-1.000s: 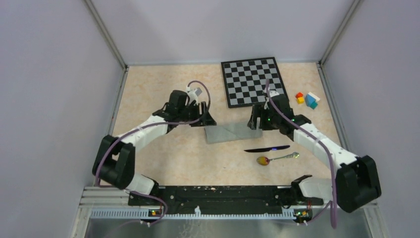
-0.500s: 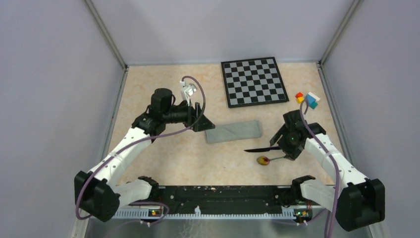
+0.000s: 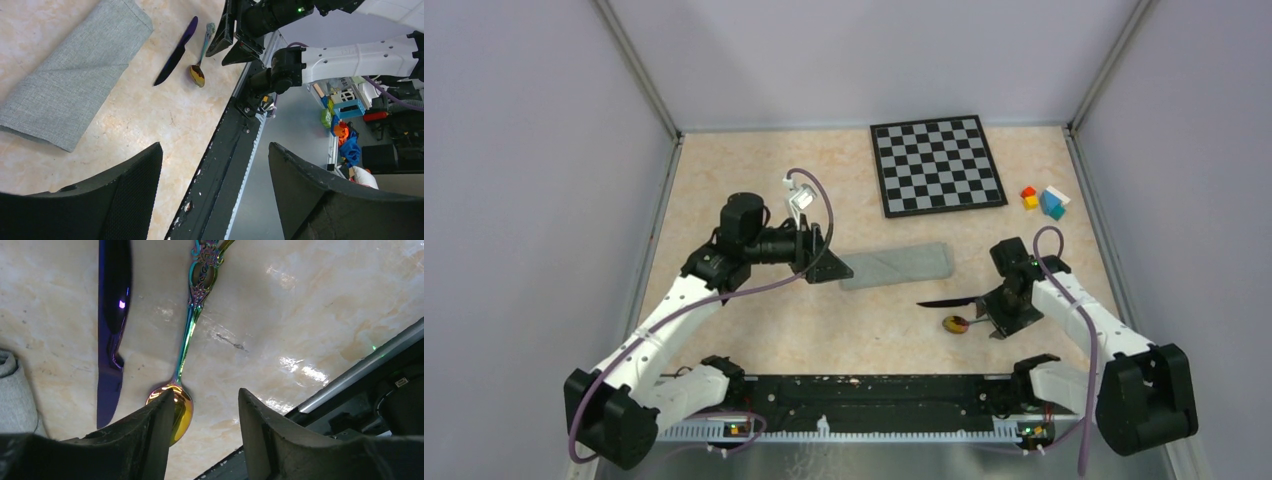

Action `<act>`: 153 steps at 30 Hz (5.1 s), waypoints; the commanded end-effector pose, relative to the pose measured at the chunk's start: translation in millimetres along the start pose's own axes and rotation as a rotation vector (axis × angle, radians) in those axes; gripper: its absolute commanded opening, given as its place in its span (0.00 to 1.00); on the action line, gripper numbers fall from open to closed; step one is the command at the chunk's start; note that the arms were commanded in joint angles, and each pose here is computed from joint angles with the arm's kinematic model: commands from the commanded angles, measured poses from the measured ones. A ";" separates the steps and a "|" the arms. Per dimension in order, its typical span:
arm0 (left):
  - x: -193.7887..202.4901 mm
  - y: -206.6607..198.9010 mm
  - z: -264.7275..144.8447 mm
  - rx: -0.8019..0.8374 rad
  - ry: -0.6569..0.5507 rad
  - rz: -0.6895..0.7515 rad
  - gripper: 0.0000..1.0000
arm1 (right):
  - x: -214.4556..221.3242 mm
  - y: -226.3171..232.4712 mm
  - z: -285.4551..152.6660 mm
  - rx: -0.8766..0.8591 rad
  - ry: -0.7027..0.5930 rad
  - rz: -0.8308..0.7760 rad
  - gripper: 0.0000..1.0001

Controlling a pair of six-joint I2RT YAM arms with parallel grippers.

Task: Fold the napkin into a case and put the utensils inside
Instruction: Pick up the spoon from the center of the board, then insert the spoon into the folded napkin.

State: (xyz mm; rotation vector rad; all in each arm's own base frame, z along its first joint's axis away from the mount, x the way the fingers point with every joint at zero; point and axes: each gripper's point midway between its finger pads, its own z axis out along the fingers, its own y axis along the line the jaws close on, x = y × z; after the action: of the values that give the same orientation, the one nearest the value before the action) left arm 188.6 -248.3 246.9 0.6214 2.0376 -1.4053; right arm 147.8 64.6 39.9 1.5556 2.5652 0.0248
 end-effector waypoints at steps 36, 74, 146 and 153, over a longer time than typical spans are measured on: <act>13.4 33.7 -12.1 -0.201 -0.064 -0.042 0.83 | -49.1 86.3 -64.1 -0.378 -0.288 -0.572 0.00; 62.7 191.0 44.3 -0.334 0.013 -0.520 0.64 | -0.8 216.0 -24.1 0.266 -0.578 -2.791 0.00; 80.3 256.2 49.1 -0.627 0.033 -0.511 0.35 | 75.6 265.3 1.6 -0.131 -0.605 -2.918 0.00; 76.3 256.6 52.0 -0.617 0.028 -0.501 0.32 | 83.3 271.8 -2.0 -0.148 -0.639 -2.969 0.00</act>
State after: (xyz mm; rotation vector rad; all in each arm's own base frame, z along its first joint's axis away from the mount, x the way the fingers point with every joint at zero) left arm 315.8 -216.6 28.8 -0.1444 2.5429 -1.0016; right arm 340.4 236.3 41.2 -2.2485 1.5877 -0.4047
